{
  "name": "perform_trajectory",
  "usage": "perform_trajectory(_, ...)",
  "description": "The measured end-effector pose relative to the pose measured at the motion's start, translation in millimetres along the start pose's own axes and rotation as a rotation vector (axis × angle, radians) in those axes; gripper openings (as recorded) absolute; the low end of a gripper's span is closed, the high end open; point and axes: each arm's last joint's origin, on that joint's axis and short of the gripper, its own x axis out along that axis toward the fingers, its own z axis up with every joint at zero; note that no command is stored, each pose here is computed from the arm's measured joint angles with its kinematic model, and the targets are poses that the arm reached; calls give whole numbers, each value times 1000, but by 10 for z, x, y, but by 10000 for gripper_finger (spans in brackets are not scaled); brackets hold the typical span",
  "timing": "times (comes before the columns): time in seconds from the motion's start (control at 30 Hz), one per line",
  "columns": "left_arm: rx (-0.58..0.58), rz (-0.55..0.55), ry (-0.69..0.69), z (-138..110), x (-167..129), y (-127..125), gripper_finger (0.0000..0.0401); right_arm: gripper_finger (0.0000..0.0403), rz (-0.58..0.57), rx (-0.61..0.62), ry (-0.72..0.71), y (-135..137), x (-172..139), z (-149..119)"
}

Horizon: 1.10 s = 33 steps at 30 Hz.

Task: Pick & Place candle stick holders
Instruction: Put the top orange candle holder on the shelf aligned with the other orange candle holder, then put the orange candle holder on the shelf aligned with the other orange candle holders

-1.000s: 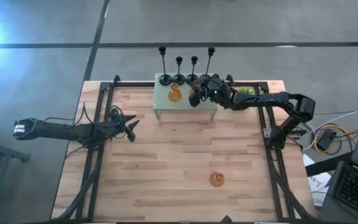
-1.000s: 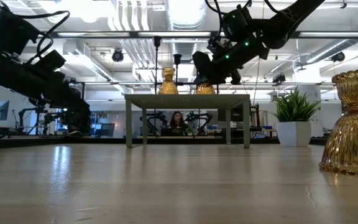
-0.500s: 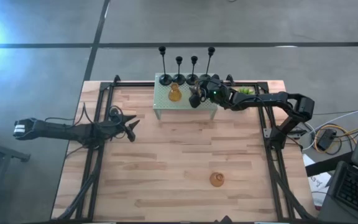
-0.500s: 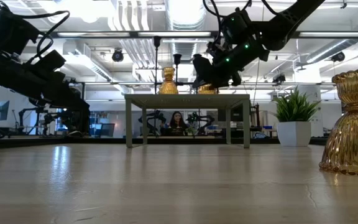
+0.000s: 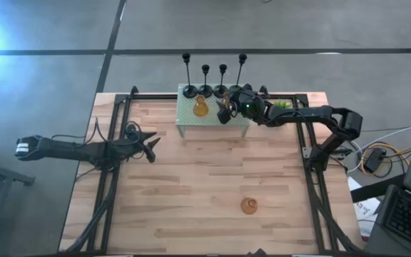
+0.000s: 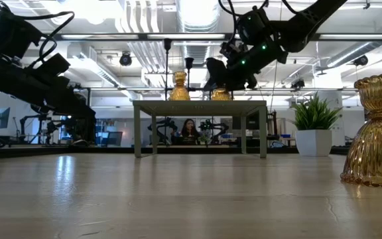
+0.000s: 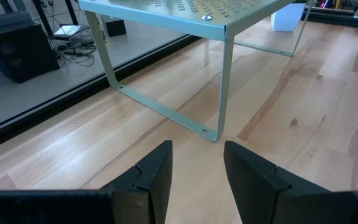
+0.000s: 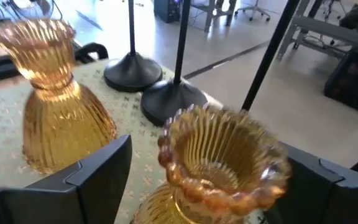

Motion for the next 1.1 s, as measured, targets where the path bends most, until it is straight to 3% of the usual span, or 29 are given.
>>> perform_trajectory(0.57,0,0,0,0,0,0,149,317,21,-50,-64,-21,-256,407)
perform_trajectory(0.77,0,0,0,0,0,0,149,311,39,-67,-7,7,-406,557)
perform_trajectory(1.1,-1,0,-1,1,0,0,149,284,235,-91,41,257,-817,943)
